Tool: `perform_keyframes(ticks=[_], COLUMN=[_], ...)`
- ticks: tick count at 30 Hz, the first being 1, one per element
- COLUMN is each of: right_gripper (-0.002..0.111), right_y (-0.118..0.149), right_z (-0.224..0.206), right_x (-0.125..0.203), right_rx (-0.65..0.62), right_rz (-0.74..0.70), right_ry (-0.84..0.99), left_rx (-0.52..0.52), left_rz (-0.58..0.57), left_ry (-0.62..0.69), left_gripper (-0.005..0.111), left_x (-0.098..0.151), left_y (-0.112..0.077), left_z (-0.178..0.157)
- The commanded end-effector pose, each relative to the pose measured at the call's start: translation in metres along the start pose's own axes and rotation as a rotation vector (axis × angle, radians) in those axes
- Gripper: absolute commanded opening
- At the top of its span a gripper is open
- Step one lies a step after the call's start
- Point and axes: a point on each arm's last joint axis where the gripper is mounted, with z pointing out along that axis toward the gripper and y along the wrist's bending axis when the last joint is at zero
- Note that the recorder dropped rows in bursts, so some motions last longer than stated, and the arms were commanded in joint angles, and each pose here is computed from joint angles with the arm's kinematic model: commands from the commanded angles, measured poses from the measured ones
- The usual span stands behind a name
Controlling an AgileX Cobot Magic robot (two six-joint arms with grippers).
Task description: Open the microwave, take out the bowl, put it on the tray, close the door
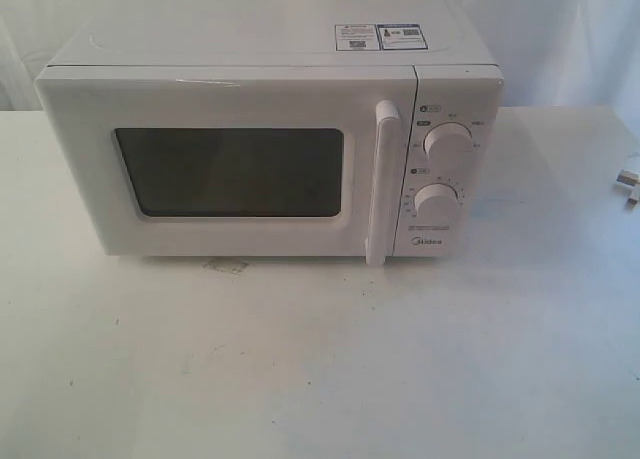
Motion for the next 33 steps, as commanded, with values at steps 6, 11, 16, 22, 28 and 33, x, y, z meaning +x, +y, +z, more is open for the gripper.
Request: perform_keyframes(ticks=[6,11,16,22,28,33], right_gripper=[0.0,0.0,0.0,0.0,0.0,0.0], right_y=[0.0,0.0,-0.001,-0.002,-0.005,-0.006], right_z=[-0.003,-0.011,-0.012,-0.007,0.043,0.077], right_x=[-0.022,-0.043,-0.065,-0.111,-0.116,-0.084], right_rx=[0.001,0.001,-0.017,-0.016,0.004,0.019], right_rz=[-0.007,-0.005,0.064,0.035,0.004,0.051], right_ry=[-0.25,-0.497,-0.525,-0.526,-0.057,0.332], left_rx=[0.005,0.005,0.005,0.005,0.005,0.005], left_rz=[-0.004,-0.004,-0.004,-0.004,-0.004,-0.004], left_ry=[0.0,0.0,0.0,0.0,0.0,0.0], left_gripper=[0.0,0.0,0.0,0.0,0.0,0.0], left_x=[0.001,0.001,0.001,0.001,0.001,0.001], left_y=[0.0,0.0,0.0,0.0,0.0,0.0], left_z=[0.0,0.0,0.0,0.0,0.0,0.0])
